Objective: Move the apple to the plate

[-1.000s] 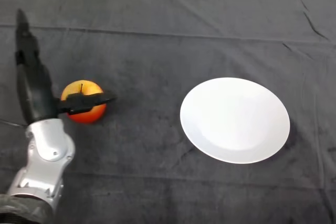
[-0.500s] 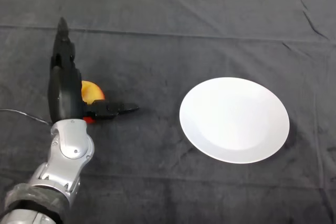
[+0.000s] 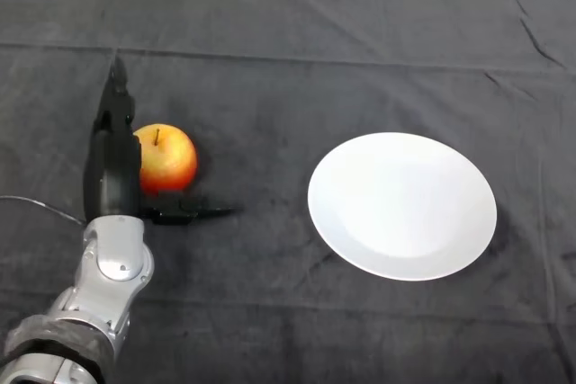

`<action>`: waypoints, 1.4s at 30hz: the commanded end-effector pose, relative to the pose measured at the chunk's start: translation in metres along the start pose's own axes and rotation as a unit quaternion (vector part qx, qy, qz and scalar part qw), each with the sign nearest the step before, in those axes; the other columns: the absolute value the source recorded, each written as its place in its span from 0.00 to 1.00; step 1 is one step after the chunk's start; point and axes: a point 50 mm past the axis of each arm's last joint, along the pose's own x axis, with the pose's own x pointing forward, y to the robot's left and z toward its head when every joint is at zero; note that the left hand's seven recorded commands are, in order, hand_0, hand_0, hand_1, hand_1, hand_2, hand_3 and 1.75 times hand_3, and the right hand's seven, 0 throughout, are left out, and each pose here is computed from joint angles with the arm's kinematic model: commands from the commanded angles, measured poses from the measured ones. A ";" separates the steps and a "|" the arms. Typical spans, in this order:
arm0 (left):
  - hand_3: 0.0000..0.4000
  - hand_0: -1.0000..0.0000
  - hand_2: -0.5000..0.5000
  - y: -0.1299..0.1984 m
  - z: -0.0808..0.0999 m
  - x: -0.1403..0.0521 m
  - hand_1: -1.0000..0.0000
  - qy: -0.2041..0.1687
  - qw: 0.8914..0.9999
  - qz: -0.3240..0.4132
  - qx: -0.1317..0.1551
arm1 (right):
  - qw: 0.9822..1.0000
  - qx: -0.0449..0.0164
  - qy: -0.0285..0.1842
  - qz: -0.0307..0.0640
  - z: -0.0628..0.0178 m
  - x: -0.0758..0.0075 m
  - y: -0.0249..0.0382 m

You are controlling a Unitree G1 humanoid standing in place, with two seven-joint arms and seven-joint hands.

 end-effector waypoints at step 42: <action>1.00 0.00 0.50 -0.042 0.085 0.022 0.00 -0.144 0.988 -0.047 0.012 | 1.000 0.006 -0.015 0.004 0.0058 0.0007 0.0010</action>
